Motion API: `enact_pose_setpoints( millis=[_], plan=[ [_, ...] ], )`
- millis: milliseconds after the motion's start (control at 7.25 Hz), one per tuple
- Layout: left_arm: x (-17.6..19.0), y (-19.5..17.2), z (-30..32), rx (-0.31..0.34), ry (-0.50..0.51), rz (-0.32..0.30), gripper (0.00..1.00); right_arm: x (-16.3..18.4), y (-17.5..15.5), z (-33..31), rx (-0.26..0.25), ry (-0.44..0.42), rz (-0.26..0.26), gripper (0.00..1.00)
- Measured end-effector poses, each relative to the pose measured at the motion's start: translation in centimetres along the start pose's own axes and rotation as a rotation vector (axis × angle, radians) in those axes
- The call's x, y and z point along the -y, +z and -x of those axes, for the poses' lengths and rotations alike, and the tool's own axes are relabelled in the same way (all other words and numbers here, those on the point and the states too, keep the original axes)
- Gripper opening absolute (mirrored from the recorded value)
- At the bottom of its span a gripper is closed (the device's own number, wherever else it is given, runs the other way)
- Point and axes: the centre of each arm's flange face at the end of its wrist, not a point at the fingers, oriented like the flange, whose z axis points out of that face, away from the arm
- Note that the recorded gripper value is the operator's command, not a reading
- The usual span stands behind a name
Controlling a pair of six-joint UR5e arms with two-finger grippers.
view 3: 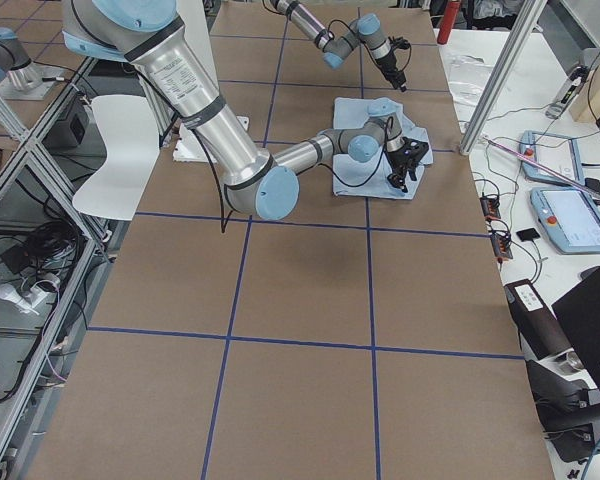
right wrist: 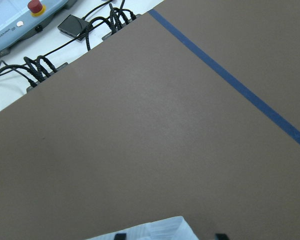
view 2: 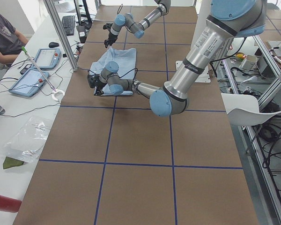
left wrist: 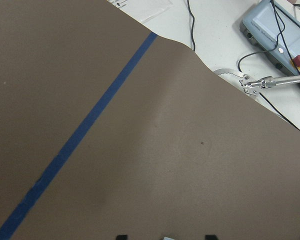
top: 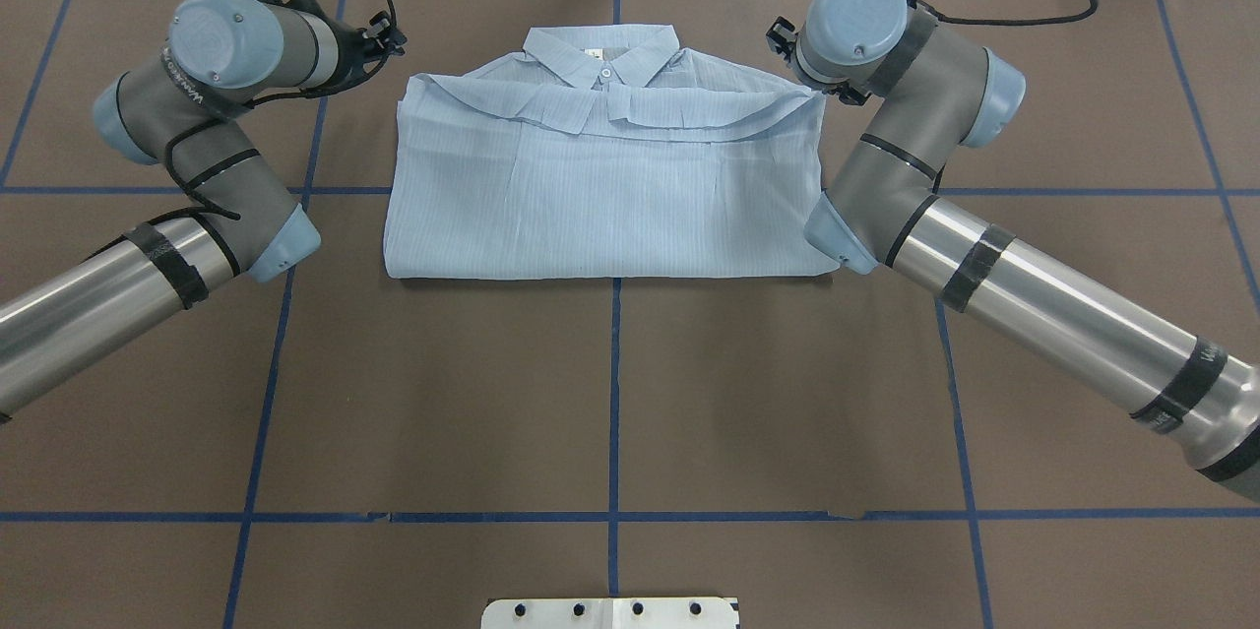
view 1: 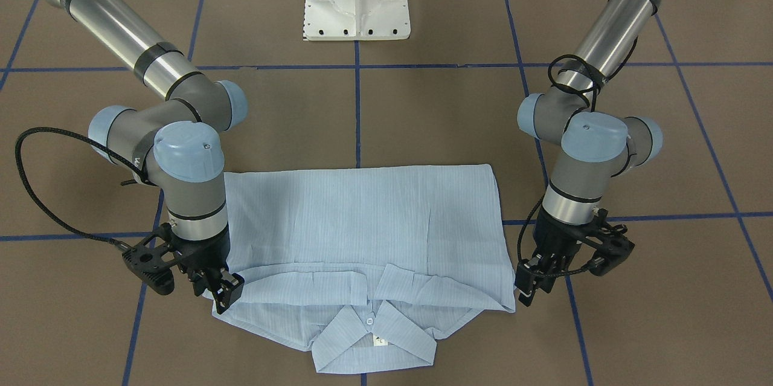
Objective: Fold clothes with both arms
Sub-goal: 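Release the hem and draw both grippers back from the shirt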
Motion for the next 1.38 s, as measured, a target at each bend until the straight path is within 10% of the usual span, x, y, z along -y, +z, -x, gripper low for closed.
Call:
enact_pose_setpoints(
  millis=[276, 966, 1103, 1241, 1379],
  plan=[
    [-0.1, -2.7, 0.3, -0.042, 0.004, 0.022, 0.63, 0.7, -3.5, -2.4, 0.050, 0.035, 0.096, 1.00],
    [-0.1, -5.3, 2.5, -0.061, 0.006, 0.015, 0.63, -11.0, -5.4, -15.0, 0.003, 0.149, 0.224, 0.99],
    [-0.1, -5.4, 2.9, -0.059, 0.005, 0.014, 0.63, -11.9, -5.1, -15.7, -0.011, 0.154, 0.231, 0.80],
    [-0.1, -5.5, 3.1, -0.059, 0.005, 0.013, 0.63, -12.6, -5.0, -15.9, -0.016, 0.158, 0.238, 0.13],
    [-0.1, -5.6, 3.2, -0.058, 0.006, 0.012, 0.63, -13.1, -5.1, -15.7, -0.017, 0.177, 0.244, 0.00]
  ],
)
